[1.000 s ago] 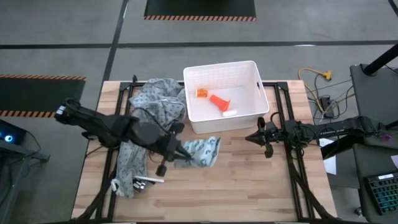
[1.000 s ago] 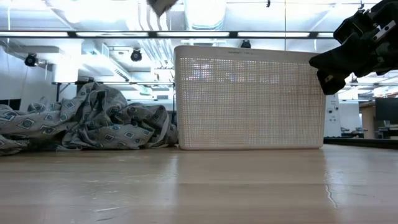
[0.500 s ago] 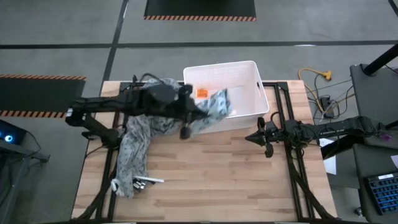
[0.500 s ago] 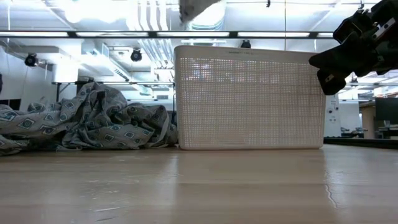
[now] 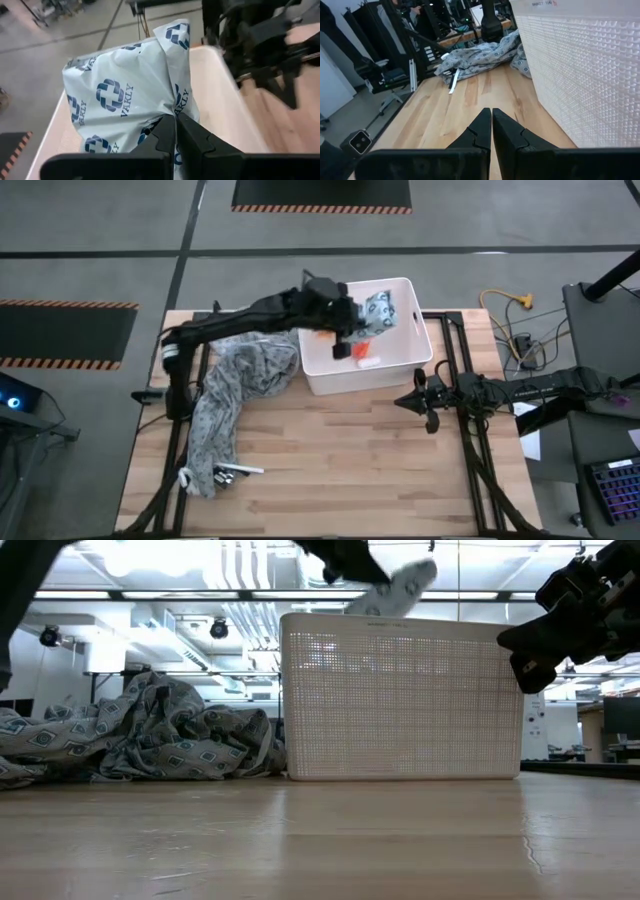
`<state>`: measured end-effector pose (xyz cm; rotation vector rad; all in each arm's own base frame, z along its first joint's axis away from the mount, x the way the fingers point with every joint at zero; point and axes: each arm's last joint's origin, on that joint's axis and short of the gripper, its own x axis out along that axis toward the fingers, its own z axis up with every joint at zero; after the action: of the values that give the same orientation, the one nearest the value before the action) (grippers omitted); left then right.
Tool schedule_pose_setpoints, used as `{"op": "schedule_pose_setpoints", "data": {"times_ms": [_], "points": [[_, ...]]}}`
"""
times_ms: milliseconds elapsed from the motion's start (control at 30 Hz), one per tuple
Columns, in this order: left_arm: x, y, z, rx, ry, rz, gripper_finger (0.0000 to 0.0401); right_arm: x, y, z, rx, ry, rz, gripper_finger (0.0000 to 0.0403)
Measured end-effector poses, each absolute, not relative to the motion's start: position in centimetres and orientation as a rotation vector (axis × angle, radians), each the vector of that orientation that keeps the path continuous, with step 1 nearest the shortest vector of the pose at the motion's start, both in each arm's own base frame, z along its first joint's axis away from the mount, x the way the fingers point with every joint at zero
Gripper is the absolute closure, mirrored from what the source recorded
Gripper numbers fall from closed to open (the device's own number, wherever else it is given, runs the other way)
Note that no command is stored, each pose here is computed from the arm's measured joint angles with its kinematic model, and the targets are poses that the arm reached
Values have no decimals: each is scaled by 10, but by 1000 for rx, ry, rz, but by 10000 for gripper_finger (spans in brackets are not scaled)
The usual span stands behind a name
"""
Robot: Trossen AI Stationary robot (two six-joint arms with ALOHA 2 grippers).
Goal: Pick & place medical supplies in basket/bin
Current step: Put the mailer bag into the white bin
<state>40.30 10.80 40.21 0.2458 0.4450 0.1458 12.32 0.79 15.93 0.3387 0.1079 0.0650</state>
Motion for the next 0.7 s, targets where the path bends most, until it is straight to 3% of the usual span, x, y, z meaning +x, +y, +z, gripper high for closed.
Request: {"op": "schedule_pose_setpoints", "data": {"times_ms": [300,700], "points": [[431,161,352,220,584,131,401,123,8,158,339,117,63,394],[454,178,297,208,675,110,401,123,8,157,338,132,60,394]]}}
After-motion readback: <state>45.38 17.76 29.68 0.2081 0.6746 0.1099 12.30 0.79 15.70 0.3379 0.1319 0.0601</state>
